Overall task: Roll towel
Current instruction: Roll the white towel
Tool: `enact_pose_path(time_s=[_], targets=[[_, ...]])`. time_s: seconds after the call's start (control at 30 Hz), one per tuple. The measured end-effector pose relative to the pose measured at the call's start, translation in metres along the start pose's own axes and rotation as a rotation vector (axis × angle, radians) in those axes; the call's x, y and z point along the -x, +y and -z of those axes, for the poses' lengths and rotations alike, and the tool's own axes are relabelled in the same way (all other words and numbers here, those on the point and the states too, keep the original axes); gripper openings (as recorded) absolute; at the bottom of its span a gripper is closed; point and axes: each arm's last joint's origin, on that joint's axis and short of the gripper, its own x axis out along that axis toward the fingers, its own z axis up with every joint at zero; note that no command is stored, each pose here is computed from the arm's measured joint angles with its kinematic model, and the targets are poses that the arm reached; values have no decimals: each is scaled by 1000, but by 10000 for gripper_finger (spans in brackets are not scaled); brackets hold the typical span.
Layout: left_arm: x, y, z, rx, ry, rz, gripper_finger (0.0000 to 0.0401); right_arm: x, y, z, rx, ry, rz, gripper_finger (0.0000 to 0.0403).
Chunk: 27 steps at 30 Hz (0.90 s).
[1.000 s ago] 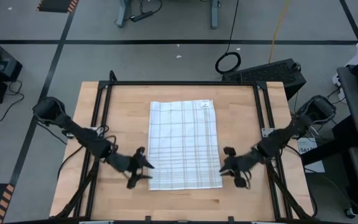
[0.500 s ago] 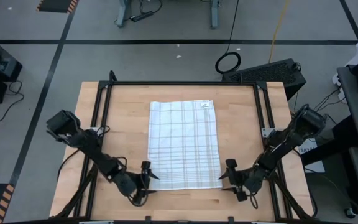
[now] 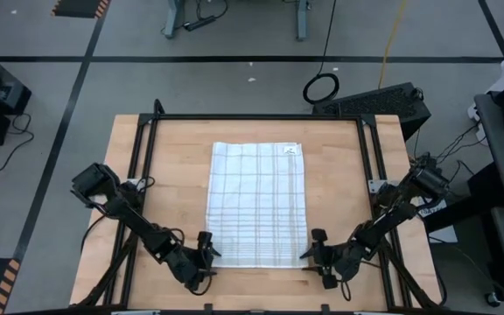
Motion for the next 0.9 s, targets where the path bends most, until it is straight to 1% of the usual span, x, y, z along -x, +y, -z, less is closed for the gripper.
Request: enact_pose_path(time_s=[0.17,0.27,0.33,0.4,0.5,0.53,0.63,0.67,0.77,0.83,0.9], targets=[[-6,2,5,47,30,-17,251,0,-1,0,-20,-1,14,100],[-9,3,7,80,34,-34,212,0,-2,1,-37,-3,24,58],[-10,4,8,114,29,-63,172,0,-2,1,-51,-4,28,29],[-11,6,8,145,26,-79,120,0,-2,1,-59,-4,27,10],[-9,6,5,183,5,-83,31,0,-1,0,-83,-10,19,11],[-8,6,4,201,-4,-77,19,1,-1,-1,-90,-13,10,12],[-1,5,-4,234,-34,-24,19,7,0,-7,-98,-17,-28,6],[3,5,-8,246,-46,11,19,10,2,-11,-107,-25,-54,5],[17,2,-23,345,-89,139,16,21,5,-25,-140,-51,-133,4],[24,1,-29,398,-90,197,13,27,5,-33,-158,-66,-174,5],[30,2,-34,410,-105,231,12,34,3,-41,-172,-76,-194,4]])
